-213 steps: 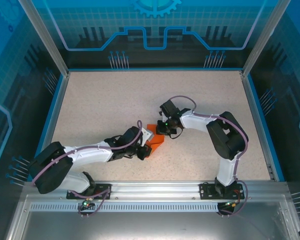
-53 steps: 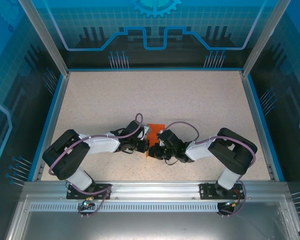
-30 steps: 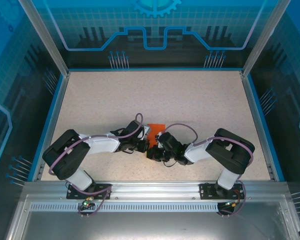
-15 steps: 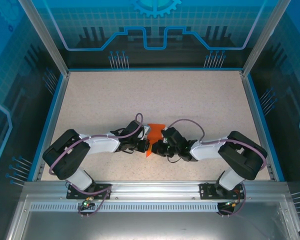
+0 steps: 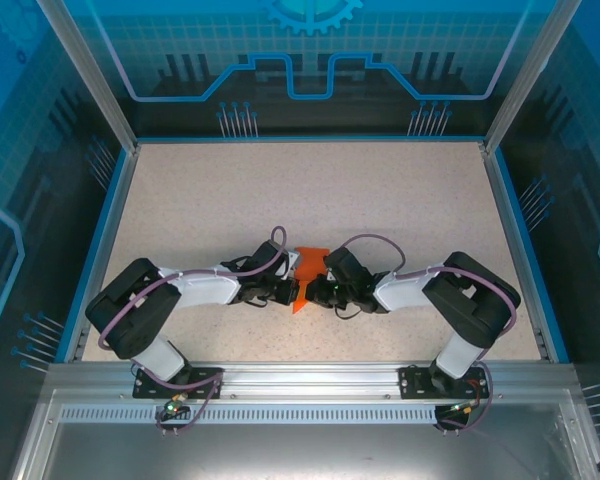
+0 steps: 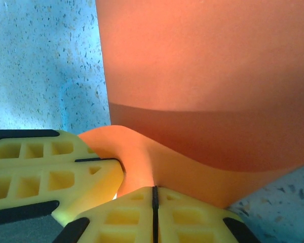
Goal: Fold a paper plane with a square sheet of paper (pick it up from the middle)
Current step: Third fold the triangle at the center of the table.
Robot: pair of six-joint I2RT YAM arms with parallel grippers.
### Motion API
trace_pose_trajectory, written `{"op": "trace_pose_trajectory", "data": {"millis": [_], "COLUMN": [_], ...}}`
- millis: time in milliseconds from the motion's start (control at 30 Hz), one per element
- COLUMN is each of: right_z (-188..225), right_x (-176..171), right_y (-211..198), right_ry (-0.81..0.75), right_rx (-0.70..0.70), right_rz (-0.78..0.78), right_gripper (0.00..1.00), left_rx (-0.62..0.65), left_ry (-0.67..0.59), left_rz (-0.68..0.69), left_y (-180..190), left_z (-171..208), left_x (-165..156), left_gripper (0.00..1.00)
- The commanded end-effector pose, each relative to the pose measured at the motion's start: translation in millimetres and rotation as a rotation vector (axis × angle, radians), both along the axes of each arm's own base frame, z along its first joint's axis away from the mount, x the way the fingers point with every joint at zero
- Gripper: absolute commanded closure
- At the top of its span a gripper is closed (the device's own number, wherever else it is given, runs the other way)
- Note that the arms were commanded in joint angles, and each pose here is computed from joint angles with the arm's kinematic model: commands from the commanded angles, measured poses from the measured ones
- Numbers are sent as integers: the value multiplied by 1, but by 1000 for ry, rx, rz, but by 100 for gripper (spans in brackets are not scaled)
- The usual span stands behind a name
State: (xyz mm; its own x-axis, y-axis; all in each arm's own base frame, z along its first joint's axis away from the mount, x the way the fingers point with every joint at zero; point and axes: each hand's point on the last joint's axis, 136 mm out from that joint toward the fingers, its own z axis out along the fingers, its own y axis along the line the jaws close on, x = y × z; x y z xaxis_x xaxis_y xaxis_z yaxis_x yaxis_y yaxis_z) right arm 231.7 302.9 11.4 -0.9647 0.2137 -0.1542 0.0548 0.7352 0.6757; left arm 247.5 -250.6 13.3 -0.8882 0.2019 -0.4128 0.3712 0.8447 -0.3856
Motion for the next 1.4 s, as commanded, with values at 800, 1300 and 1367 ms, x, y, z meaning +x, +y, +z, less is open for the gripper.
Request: {"op": "trace_pose_trajectory", "data": {"millis": [800,1300,1367], "right_z": [-15,9,0], "right_x": [18,39,38], "right_y": [-41,-44,-47], "right_ry": [31,-15,4], "right_rx": [-101,-4,-27], "right_rz": [-27,-6,-16], "right_gripper": [90,89,90], "left_rx": [110,109,109], "left_ry": [99,98,99], "left_rz": [2,3,3], "left_y": [21,20,20], "left_z": [-29,-28,-28], "left_x": [-17,-16,-16], "left_gripper": [100,100,100]}}
